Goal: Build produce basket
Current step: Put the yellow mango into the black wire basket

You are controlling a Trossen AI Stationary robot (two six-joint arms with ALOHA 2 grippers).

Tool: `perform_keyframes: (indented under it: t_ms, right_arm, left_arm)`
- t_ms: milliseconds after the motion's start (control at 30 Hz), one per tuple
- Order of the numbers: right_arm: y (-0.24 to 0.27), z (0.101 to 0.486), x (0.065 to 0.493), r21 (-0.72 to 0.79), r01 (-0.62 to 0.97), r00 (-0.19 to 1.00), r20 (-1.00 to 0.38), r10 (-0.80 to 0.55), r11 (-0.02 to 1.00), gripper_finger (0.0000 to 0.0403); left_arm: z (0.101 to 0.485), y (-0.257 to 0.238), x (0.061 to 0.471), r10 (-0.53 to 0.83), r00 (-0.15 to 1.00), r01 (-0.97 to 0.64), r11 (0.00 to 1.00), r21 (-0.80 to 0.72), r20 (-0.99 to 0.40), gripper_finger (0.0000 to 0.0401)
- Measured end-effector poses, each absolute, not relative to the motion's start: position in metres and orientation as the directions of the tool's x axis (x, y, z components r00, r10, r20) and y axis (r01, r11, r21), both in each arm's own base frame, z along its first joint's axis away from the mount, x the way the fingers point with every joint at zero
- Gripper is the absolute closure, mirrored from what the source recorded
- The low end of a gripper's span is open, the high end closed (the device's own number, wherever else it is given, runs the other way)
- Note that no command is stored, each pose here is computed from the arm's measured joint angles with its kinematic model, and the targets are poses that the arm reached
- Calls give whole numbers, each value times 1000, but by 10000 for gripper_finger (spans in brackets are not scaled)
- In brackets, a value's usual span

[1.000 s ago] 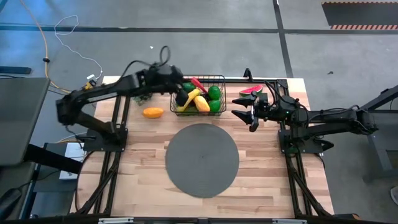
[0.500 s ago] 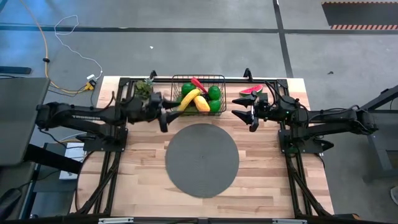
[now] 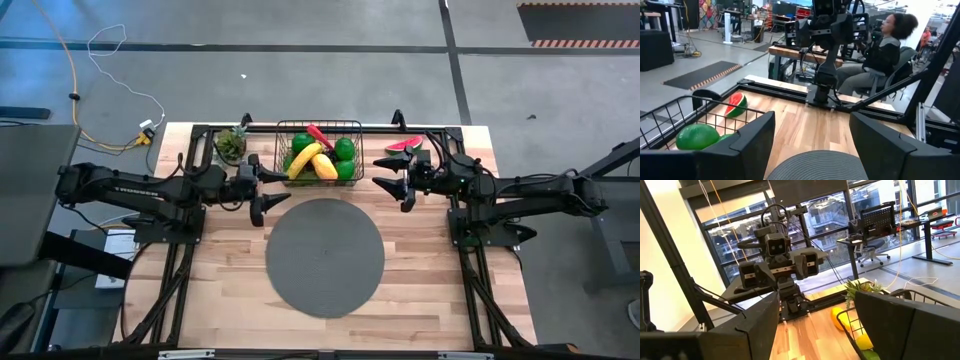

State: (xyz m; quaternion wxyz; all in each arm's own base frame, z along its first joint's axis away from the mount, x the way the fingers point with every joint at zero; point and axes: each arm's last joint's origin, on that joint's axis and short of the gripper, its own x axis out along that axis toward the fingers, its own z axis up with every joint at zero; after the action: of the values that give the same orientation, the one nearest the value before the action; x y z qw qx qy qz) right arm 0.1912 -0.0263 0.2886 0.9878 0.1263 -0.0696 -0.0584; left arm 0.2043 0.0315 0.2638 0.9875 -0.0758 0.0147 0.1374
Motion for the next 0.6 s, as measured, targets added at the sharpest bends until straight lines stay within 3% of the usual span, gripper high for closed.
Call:
perform_keyframes:
  t_ms: [600]
  right_arm:
    - [-26, 288, 191, 256, 100, 984, 114, -133, 961, 160]
  left_arm:
    - [266, 32, 204, 276, 961, -278, 949, -148, -32, 155]
